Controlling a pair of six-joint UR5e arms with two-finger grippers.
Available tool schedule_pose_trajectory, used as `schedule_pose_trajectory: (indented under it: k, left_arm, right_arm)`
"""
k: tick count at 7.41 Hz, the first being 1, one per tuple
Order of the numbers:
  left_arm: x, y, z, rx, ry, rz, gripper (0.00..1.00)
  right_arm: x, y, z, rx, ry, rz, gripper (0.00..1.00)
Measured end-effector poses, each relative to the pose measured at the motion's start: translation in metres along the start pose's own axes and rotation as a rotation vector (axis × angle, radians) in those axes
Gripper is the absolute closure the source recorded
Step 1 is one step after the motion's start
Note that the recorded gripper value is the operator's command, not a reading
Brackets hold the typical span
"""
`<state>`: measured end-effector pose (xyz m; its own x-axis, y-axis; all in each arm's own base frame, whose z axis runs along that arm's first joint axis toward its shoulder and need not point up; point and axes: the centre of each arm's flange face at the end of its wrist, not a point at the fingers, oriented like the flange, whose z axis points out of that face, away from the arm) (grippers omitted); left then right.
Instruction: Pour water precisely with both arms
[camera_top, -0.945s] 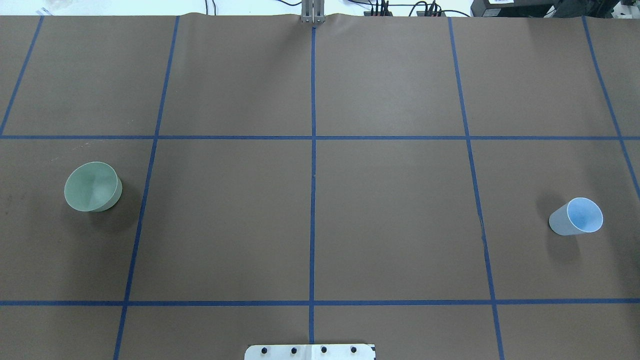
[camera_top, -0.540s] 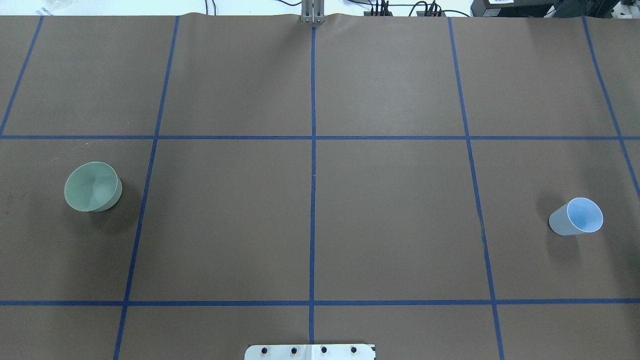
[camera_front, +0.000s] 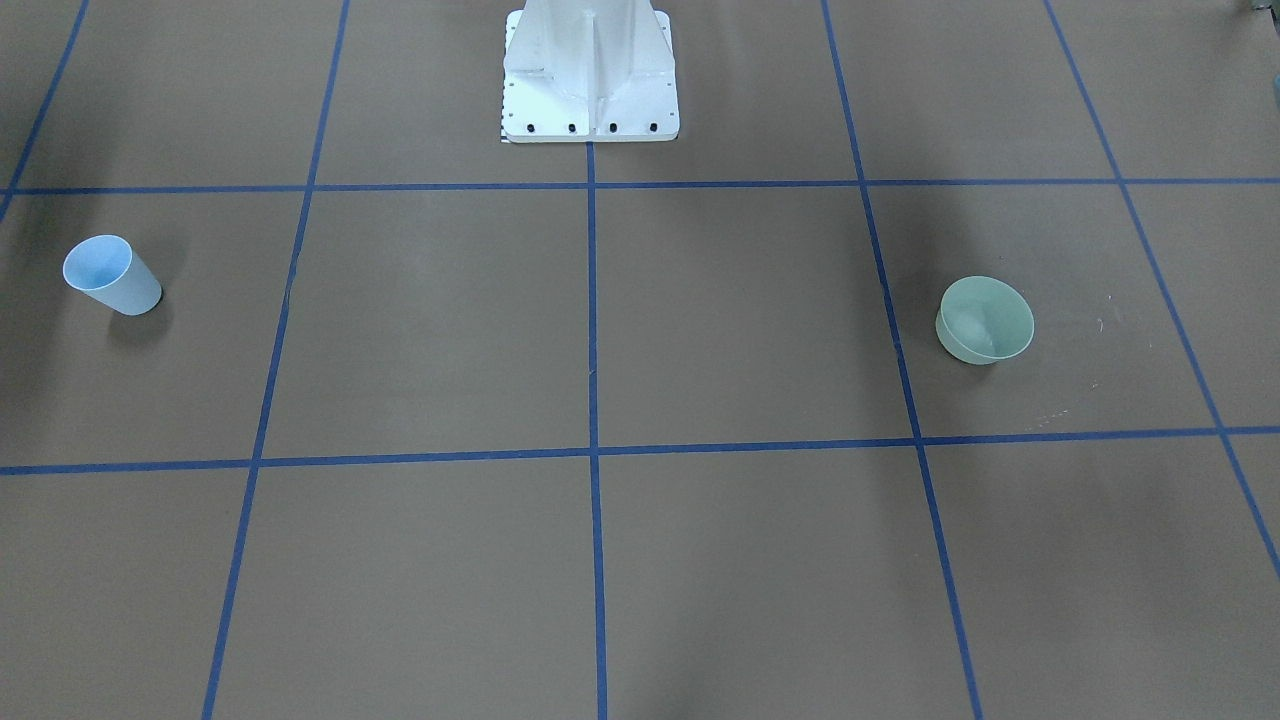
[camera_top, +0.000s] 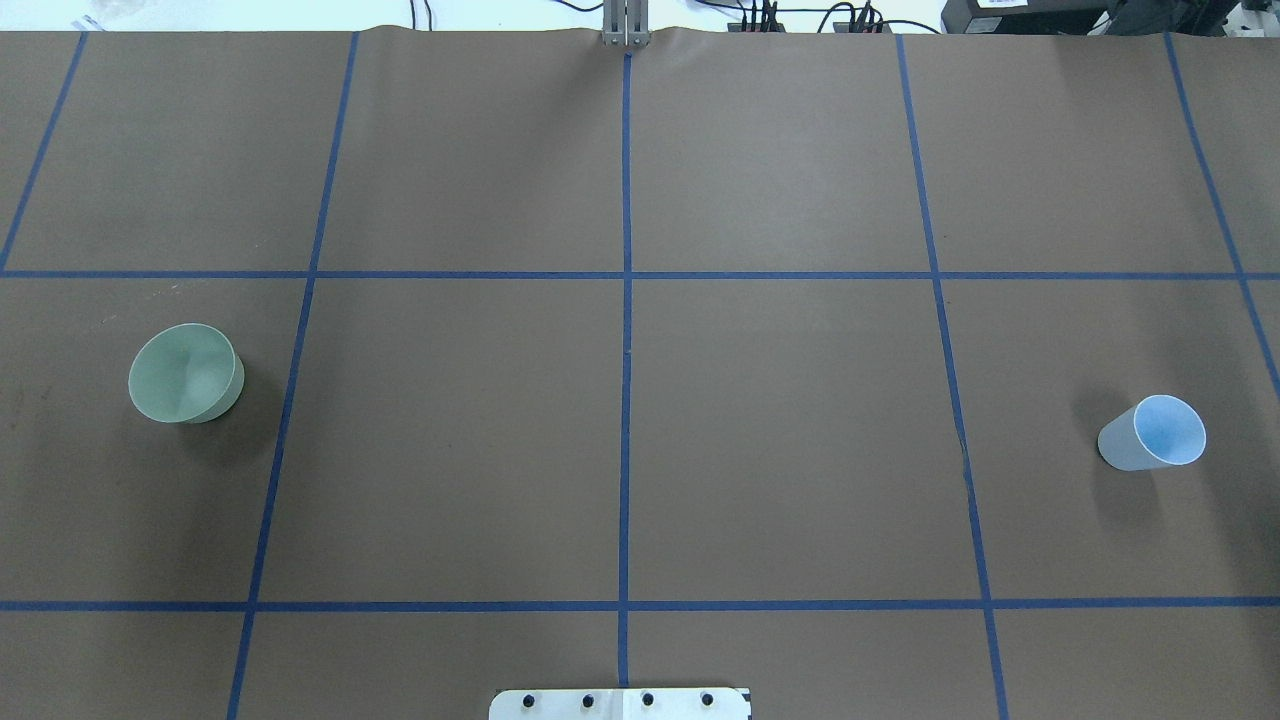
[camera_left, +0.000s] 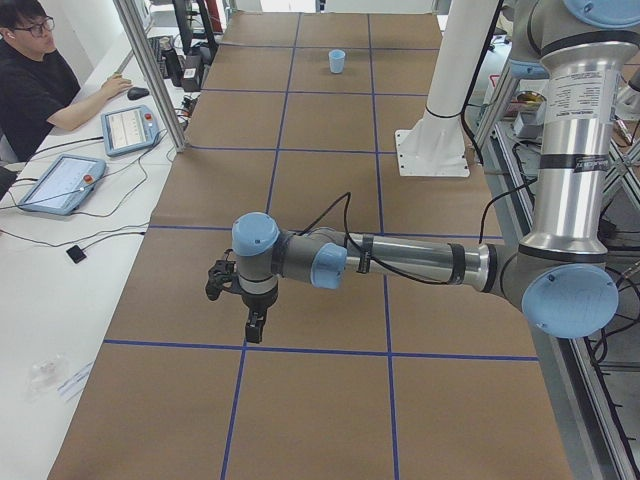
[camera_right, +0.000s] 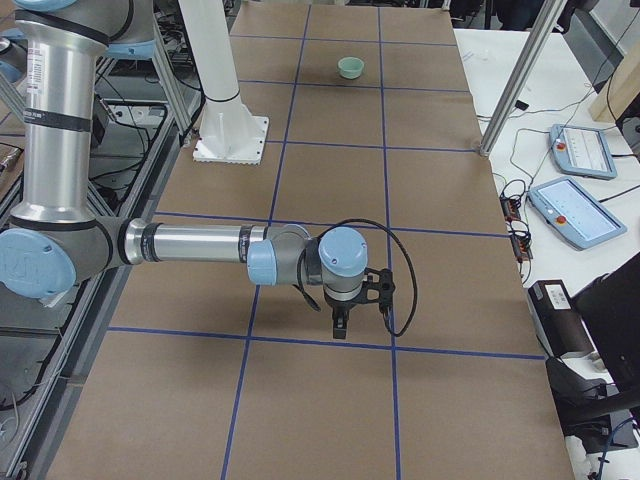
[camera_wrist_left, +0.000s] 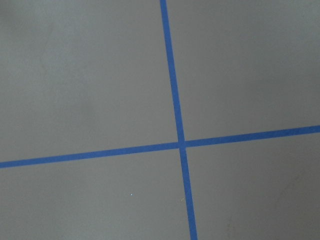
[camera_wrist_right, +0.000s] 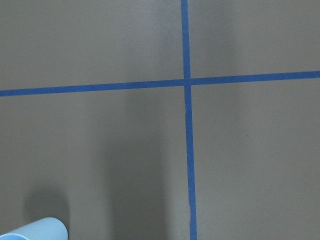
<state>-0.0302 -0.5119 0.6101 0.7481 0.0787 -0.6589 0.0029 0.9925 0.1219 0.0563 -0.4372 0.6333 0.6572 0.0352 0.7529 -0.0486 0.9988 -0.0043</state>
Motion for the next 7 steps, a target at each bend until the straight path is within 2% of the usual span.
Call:
schedule_pose_trajectory:
  k: [2, 4, 7]
  left_arm:
    - [-0.003, 0.009, -0.017, -0.02, 0.048, -0.008, 0.0]
    - [-0.011, 0.02, -0.011, -0.053, 0.053, -0.008, 0.0]
    - [-0.015, 0.023, -0.007, -0.063, 0.049, -0.012, 0.0]
  right_arm:
    - [0.009, 0.001, -0.008, -0.007, 0.014, -0.012, 0.01]
    - [0.023, 0.006, -0.02, 0.016, 0.017, -0.008, 0.01]
    - [0.03, 0.016, -0.028, 0.036, 0.015, 0.01, 0.01]
